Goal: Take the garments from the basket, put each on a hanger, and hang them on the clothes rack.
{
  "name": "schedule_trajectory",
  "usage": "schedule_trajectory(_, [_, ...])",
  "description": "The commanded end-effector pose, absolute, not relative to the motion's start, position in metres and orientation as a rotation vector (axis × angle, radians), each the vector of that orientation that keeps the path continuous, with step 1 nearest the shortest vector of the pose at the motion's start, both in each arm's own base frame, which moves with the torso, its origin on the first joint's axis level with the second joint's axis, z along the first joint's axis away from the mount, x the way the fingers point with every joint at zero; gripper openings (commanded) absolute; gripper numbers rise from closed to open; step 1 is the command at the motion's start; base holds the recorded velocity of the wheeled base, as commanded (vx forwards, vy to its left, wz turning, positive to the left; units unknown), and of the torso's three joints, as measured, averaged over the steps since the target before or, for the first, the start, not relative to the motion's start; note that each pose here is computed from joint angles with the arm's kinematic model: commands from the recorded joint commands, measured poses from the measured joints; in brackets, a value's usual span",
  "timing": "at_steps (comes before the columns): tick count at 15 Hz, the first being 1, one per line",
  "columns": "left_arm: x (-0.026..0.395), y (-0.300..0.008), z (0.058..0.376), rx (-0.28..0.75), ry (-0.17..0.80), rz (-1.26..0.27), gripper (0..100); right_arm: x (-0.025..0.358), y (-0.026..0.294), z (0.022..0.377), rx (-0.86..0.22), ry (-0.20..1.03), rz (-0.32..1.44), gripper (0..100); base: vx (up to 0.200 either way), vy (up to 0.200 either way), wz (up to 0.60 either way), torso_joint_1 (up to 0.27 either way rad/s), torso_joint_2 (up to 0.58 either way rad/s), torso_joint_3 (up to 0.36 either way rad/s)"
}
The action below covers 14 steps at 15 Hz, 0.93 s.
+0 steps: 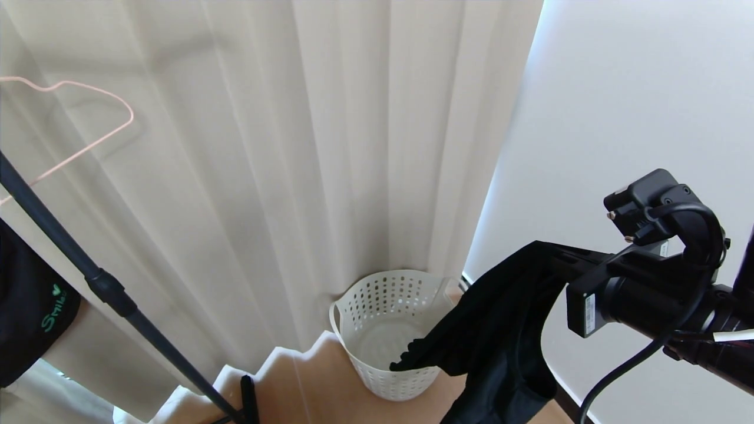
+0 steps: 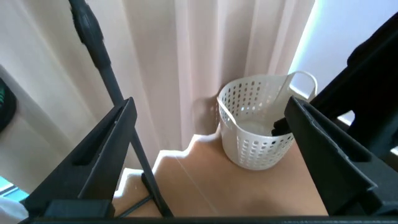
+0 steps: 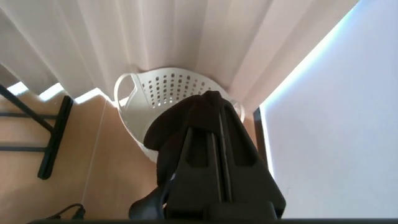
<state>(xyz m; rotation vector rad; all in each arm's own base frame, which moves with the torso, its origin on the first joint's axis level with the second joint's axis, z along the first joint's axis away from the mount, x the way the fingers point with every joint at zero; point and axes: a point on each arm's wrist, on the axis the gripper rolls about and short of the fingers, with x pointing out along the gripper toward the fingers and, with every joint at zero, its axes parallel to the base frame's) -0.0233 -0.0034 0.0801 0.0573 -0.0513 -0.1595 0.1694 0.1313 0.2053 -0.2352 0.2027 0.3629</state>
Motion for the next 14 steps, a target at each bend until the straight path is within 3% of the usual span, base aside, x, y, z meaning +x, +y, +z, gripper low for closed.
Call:
schedule_trajectory(1, [-0.0232,-0.0034,0.0802,0.057,-0.05,-0.16,100,0.1682,0.1303,0.2069,-0.232,0.196,0.363,0,0.0,0.0,0.0,0.159,-0.49,-0.119])
schedule_trajectory(14, [-0.0232,-0.0034,0.0802,0.055,-0.05,-0.158,100,0.1697,0.1304,0.2055,-0.234,0.202,0.36,0,0.0,0.0,0.0,0.215,-0.54,-0.283])
